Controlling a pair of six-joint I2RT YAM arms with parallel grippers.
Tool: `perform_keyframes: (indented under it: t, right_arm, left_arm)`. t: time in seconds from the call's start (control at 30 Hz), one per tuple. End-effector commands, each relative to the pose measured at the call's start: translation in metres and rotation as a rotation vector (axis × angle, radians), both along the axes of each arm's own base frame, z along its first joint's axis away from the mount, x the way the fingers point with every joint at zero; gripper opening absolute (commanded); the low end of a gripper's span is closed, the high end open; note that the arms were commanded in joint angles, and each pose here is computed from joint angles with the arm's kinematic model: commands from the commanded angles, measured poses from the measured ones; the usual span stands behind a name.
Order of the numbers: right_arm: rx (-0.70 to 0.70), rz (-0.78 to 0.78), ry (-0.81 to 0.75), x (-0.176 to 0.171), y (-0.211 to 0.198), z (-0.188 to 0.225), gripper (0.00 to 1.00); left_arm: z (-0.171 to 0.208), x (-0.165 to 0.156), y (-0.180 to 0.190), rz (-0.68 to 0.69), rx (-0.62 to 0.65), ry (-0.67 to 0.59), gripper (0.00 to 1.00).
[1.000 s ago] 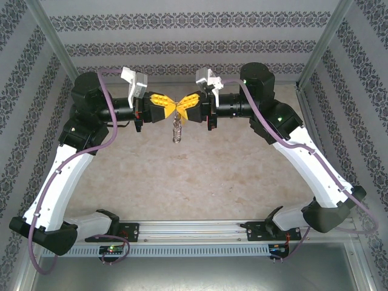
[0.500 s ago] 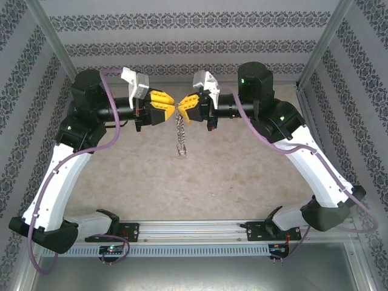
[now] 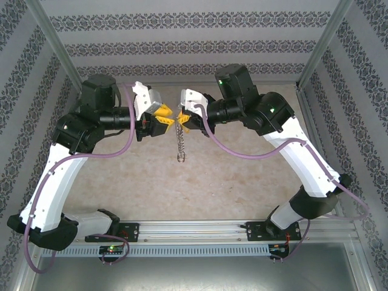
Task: Put the keys on the keyring
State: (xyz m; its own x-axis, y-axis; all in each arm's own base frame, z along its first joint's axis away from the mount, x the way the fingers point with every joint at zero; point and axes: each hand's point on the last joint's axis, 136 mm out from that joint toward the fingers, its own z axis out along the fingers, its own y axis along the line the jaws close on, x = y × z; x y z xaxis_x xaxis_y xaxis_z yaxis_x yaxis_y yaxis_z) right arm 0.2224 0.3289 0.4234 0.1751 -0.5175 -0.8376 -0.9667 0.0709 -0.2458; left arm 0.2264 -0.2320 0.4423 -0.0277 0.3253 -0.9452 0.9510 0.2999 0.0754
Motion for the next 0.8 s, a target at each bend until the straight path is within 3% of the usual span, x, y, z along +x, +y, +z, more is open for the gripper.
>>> perform_keyframes:
  t: [0.0,0.77]
  right_arm:
    - [0.004,0.041,-0.042,-0.011,-0.002,0.011,0.00]
    - [0.006,0.111,0.004,-0.021,0.007,0.007,0.00]
  left_arm:
    - [-0.007,-0.006,0.001,-0.015,0.055,-0.017,0.32]
    - [-0.013,-0.008,-0.011,-0.052,0.082,-0.019,0.24]
